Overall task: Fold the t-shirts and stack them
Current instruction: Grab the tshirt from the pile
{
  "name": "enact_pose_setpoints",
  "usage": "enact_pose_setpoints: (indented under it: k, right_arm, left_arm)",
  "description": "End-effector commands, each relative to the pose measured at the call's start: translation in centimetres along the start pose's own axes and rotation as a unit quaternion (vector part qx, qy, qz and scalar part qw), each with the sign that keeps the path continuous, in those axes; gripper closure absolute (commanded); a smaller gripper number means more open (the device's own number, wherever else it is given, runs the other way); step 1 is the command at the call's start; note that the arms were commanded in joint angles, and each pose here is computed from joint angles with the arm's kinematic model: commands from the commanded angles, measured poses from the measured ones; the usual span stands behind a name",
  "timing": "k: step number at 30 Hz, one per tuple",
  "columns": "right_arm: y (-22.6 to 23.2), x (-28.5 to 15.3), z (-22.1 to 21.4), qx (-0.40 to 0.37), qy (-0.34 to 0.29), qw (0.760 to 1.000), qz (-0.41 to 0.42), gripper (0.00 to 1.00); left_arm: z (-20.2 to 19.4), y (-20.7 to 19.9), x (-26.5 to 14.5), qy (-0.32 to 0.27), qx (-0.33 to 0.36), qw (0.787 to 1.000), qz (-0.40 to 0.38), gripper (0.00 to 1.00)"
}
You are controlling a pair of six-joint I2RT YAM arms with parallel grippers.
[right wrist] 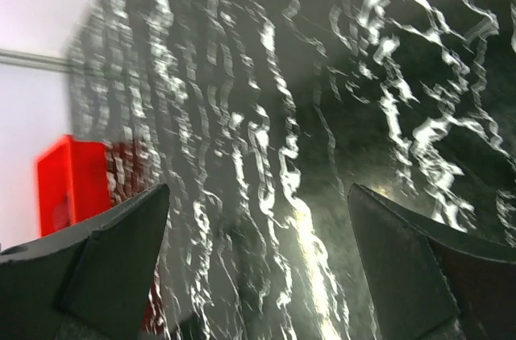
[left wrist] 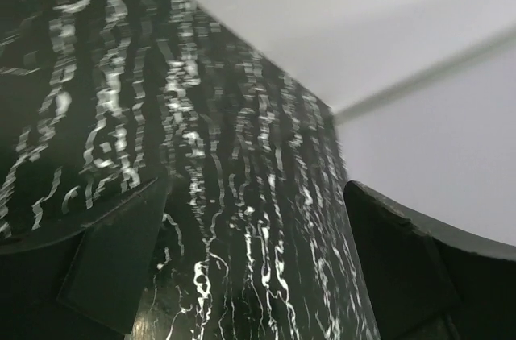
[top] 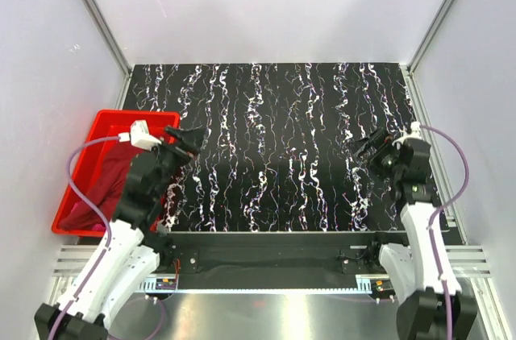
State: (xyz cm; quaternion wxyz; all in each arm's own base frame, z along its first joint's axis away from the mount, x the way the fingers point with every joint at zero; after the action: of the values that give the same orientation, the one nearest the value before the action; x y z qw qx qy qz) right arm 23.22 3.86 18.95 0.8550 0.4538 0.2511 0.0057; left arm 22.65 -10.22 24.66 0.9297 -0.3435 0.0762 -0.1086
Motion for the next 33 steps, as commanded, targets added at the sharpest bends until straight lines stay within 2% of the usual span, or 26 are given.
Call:
enact_pose_setpoints:
  k: [1, 3, 4, 5, 6, 9, 10, 11, 12, 13, 14, 15, 16, 18, 20, 21, 23, 25, 27, 29, 33]
  right_arm:
    - [-0.1, 0.2, 1.3, -0.022, 0.033, 0.997, -0.070, 0.00]
    - [-0.2, 0.3, 0.9, -0.021, 0.072, 0.993, -0.090, 0.00]
    - [-0.1, 0.6, 0.7, -0.013, 0.090, 0.992, -0.090, 0.00]
    - [-0.2, 1.3, 0.4, 0.006, 0.120, 0.988, -0.094, 0.00]
    - [0.6, 1.6, -0.3, 0.015, 0.161, 0.985, -0.054, 0.00]
    - [1.3, 2.9, -1.7, 0.059, 0.237, 0.970, -0.001, 0.00]
    - [1.5, 3.0, -1.8, 0.068, 0.246, 0.967, 0.001, 0.00]
    - [1.6, 3.1, -1.8, 0.074, 0.255, 0.964, 0.000, 0.00]
    - [1.5, 2.6, -2.0, 0.080, 0.267, 0.960, -0.015, 0.00]
    - [2.3, 2.4, -1.3, 0.067, 0.264, 0.962, -0.015, 0.04]
    - [2.4, 2.3, -1.5, 0.046, 0.272, 0.961, -0.027, 0.06]
    - [2.5, 1.9, -2.6, 0.036, 0.297, 0.953, -0.054, 0.07]
    - [3.2, 1.8, -2.5, 0.020, 0.304, 0.951, -0.050, 0.11]
    - [3.9, 1.1, -3.4, 0.006, 0.326, 0.943, -0.059, 0.13]
    - [4.9, 0.8, -3.9, -0.021, 0.337, 0.940, -0.053, 0.16]
    - [5.2, 0.5, -4.6, -0.030, 0.352, 0.934, -0.055, 0.16]
    - [5.6, 0.5, -4.8, -0.035, 0.362, 0.930, -0.048, 0.18]
    - [6.1, 0.6, -4.9, -0.040, 0.365, 0.929, -0.038, 0.18]
    - [6.5, 0.7, -4.8, -0.046, 0.368, 0.928, -0.033, 0.19]
    - [7.0, 0.9, -4.6, -0.056, 0.368, 0.928, -0.026, 0.19]
    - [7.4, 1.2, -5.0, -0.064, 0.375, 0.925, -0.016, 0.19]
  left_arm:
    - [1.0, 2.5, 0.1, 0.011, -0.036, 0.986, 0.162, 0.01]
    - [1.5, 3.8, 0.3, 0.004, -0.039, 0.973, 0.228, 0.01]
    - [2.8, 3.2, 0.2, 0.001, -0.026, 0.971, 0.236, 0.01]
    - [2.6, 4.0, 0.0, 0.024, 0.004, 0.966, 0.257, 0.01]
    - [3.1, 4.3, 0.0, 0.032, 0.055, 0.965, 0.253, 0.01]
    - [4.8, 4.8, 0.2, 0.036, 0.087, 0.962, 0.256, 0.01]
    - [4.4, 5.7, -0.3, 0.063, 0.090, 0.953, 0.281, 0.01]
    - [6.3, 5.6, -0.7, 0.053, 0.080, 0.947, 0.306, 0.01]
    - [6.5, 6.1, -1.1, 0.068, 0.073, 0.938, 0.332, 0.01]
    - [5.4, 7.9, -1.9, 0.131, 0.074, 0.909, 0.388, 0.02]
    - [5.9, 8.7, -2.5, 0.146, 0.073, 0.891, 0.423, 0.04]
    - [7.4, 8.2, -2.6, 0.148, 0.073, 0.882, 0.441, 0.11]
    - [6.8, 9.2, -3.7, 0.198, 0.072, 0.848, 0.487, 0.11]
    - [7.8, 9.1, -3.7, 0.212, 0.063, 0.833, 0.507, 0.11]
    - [6.9, 10.7, -4.5, 0.270, 0.036, 0.792, 0.546, 0.16]
    - [6.9, 11.2, -4.6, 0.282, 0.026, 0.780, 0.558, 0.17]
    - [6.6, 12.9, -5.0, 0.300, 0.016, 0.746, 0.594, 0.26]
    - [6.9, 14.5, -5.0, 0.283, 0.018, 0.738, 0.612, 0.33]
    - [7.5, 16.0, -5.1, 0.267, 0.038, 0.740, 0.617, 0.40]
    - [7.8, 17.6, -4.8, 0.260, 0.021, 0.744, 0.615, 0.47]
    - [7.8, 19.7, -4.6, 0.285, 0.031, 0.722, 0.629, 0.44]
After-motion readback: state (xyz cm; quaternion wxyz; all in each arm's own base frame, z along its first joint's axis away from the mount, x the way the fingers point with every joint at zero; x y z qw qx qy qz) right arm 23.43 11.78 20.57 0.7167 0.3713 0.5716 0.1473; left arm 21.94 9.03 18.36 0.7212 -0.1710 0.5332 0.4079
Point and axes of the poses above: each gripper's point midway between its finger pads, its own x axis out along the fingers, its own y axis along the line the jaws close on, z = x × y, the point moved 5 cm from there along -x, back along the fingers, and after that the axes turned 9 degrees about x, right-handed, at the moved point
